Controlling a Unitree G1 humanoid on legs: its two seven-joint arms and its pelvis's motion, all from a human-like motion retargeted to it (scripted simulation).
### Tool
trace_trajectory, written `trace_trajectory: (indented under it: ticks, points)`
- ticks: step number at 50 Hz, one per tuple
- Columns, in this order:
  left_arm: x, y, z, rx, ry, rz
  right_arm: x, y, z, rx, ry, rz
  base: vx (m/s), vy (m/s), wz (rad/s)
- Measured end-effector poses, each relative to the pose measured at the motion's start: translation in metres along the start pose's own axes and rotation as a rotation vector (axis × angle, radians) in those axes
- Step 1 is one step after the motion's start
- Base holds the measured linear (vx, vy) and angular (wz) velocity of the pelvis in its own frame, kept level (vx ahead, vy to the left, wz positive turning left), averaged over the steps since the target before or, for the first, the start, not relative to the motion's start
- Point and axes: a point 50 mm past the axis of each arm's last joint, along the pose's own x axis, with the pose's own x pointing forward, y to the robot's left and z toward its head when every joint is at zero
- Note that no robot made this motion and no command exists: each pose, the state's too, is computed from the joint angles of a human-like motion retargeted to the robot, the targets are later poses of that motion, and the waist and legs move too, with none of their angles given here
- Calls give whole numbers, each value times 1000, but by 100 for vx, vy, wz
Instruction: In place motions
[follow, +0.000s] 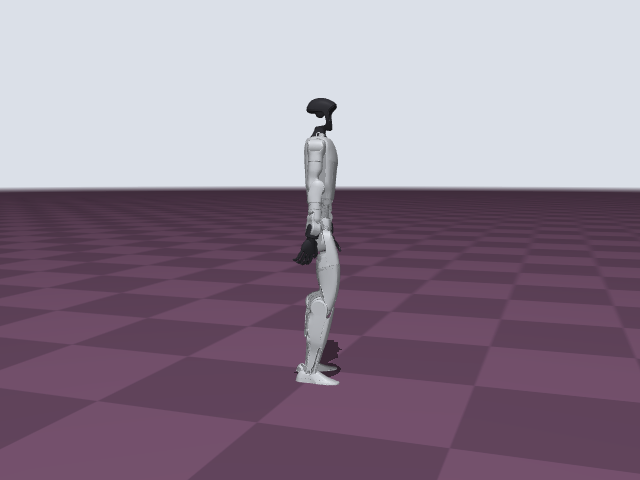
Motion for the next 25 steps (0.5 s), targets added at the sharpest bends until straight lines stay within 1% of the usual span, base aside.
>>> trace_trajectory:
  ticks: [5, 10, 14, 18, 20, 25]
  points:
    - [-4, 0, -47, -96, 165, -56, -1, -5, 16, -119, -68, -72, 1, -7, 22]
    - [-10, 8, -60, -92, 254, -53, 0, -2, 12, -103, -64, -59, -4, -9, -8]
    - [-7, 12, -39, -67, 197, -45, -3, -9, 9, -15, -84, -49, -17, -7, -151]
    - [-6, 19, -13, -6, 135, -22, 1, 4, 2, 231, -138, 44, -12, -7, 270]
    - [-6, 19, 5, 17, 87, -13, 1, 5, -6, 308, -121, 55, -8, -7, 72]
    - [-5, 12, 42, 78, -41, -10, 4, 19, -36, 298, 1, 51, 1, -7, 50]
